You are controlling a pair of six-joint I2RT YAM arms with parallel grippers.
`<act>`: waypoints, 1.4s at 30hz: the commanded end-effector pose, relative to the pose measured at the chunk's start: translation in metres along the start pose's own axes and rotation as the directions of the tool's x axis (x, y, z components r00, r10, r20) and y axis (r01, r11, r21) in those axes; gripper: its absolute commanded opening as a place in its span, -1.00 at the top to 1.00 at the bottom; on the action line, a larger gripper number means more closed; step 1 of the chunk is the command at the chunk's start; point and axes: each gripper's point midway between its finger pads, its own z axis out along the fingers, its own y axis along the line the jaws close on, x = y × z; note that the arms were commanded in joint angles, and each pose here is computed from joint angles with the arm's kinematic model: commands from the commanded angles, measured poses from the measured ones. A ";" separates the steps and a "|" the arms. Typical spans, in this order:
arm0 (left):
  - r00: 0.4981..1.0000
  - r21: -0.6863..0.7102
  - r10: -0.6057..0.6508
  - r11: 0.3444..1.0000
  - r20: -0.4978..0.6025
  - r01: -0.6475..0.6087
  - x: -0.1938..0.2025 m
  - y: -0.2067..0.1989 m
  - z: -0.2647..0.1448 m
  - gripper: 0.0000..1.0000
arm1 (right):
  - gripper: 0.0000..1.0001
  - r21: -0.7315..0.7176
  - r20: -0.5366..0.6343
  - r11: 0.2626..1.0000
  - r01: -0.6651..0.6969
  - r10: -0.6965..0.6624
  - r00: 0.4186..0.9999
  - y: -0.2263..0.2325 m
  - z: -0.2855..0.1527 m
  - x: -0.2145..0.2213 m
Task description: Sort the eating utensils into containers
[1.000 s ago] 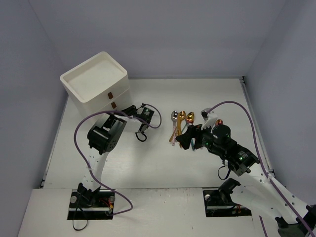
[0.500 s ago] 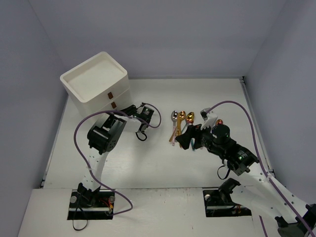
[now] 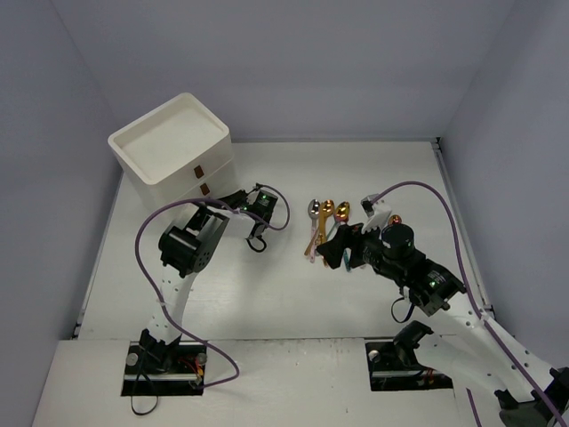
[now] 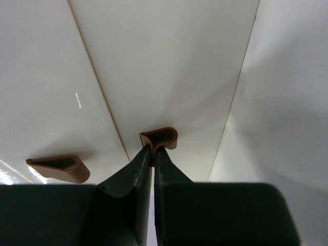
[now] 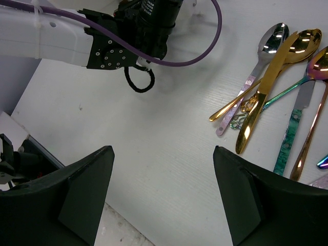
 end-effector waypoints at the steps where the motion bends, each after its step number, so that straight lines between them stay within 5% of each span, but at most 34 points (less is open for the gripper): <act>1: 0.996 -0.024 -0.091 0.996 0.022 0.091 -0.014 0.025 0.000 1.00 | -0.51 -0.032 0.046 0.999 0.002 -0.001 0.999 0.007 0.003 -0.014; 19: 0.963 -0.007 -0.120 0.992 0.243 0.126 -0.043 0.009 -0.112 1.00 | -0.51 -0.056 0.090 0.998 -0.018 0.023 0.996 0.014 -0.008 -0.023; 33: 0.944 0.143 -0.202 0.975 0.262 0.170 -0.039 -0.005 -0.167 1.00 | -0.53 -0.057 0.116 0.998 -0.007 0.014 0.993 0.015 -0.013 -0.030; 37: 0.920 0.229 -0.291 0.945 0.262 0.234 -0.046 0.002 -0.178 0.32 | -0.61 -0.022 0.128 1.000 0.008 -0.005 0.992 0.011 -0.016 -0.036; 42: 0.885 0.311 -0.370 0.908 0.284 0.280 -0.054 0.016 -0.197 -0.07 | -0.68 0.031 0.153 0.999 0.028 -0.033 0.988 0.006 -0.024 -0.049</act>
